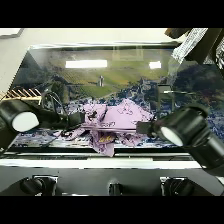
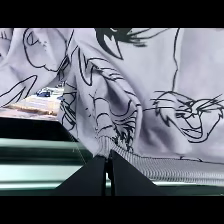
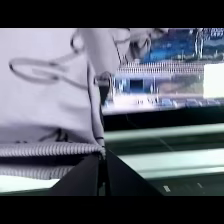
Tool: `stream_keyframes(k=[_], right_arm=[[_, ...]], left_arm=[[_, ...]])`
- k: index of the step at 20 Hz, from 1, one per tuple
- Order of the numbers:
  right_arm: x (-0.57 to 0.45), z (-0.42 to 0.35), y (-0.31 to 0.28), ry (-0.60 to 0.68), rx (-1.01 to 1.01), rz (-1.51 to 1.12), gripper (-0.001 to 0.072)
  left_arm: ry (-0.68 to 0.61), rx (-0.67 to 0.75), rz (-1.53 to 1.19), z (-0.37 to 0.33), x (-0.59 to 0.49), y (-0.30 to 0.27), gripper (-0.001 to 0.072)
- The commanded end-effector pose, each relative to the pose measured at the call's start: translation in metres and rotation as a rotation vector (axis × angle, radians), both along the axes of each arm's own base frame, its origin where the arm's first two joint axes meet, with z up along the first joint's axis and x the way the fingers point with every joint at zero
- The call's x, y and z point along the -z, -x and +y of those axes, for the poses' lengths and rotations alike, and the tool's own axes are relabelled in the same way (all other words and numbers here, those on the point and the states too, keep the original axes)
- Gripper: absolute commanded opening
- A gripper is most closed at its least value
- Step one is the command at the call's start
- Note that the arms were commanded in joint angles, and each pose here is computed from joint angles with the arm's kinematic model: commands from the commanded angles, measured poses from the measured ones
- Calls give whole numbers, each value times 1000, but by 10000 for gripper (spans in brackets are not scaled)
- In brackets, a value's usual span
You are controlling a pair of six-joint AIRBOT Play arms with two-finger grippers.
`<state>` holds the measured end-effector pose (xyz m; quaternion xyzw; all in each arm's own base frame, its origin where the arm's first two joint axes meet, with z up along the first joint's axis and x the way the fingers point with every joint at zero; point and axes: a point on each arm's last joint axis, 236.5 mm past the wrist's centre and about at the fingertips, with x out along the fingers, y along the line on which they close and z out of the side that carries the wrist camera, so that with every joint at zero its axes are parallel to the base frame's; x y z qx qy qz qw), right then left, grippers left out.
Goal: Fold the clothes and pants, and hang the long-sleeved shirts on hangers.
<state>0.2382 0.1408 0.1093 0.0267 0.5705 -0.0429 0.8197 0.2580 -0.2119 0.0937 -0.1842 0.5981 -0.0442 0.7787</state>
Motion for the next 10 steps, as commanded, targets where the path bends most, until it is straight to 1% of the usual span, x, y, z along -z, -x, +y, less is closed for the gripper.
stream_keyframes(k=[1, 3, 6, 8, 10], right_arm=[[9, 8, -34, 29, 69, -138, 25], [25, 23, -52, 35, 57, -154, 25], [45, 43, -78, 10, 99, -197, 26], [50, 42, -81, 2, 157, -201, 26], [56, 36, -66, 22, 185, -135, 28]], left_arm=[[30, 1, -106, -18, 9, -19, 21], [62, -2, -173, -31, 10, -42, 21], [23, -28, -126, -35, 43, -56, 21], [7, -76, -79, -33, 61, -60, 21], [-9, -86, -68, -30, 67, -62, 21]])
